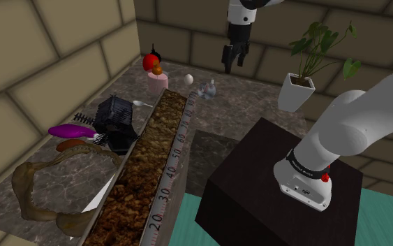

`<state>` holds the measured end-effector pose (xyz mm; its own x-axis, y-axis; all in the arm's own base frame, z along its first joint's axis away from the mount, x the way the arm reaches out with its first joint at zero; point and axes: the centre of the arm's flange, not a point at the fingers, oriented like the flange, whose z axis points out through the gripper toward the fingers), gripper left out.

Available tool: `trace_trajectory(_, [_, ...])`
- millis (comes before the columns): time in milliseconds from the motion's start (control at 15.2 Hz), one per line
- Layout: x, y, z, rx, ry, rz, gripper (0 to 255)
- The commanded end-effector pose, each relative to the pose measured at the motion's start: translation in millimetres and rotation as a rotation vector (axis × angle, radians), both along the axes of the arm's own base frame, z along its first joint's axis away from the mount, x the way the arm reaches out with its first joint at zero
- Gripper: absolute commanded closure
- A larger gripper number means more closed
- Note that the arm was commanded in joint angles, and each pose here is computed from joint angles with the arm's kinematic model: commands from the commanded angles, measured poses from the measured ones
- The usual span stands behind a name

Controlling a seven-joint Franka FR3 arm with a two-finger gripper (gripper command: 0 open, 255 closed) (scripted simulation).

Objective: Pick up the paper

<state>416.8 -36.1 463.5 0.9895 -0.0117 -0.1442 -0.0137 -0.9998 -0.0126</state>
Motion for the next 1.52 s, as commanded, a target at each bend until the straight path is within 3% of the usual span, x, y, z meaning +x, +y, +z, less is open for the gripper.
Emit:
trace_trajectory(0, [18.8,-10.0,-15.8,-0.012,0.002,-0.011,0])
trace_trajectory(1452, [215.4,-131.3,-187.6,-0.137,0.035,-0.129,0])
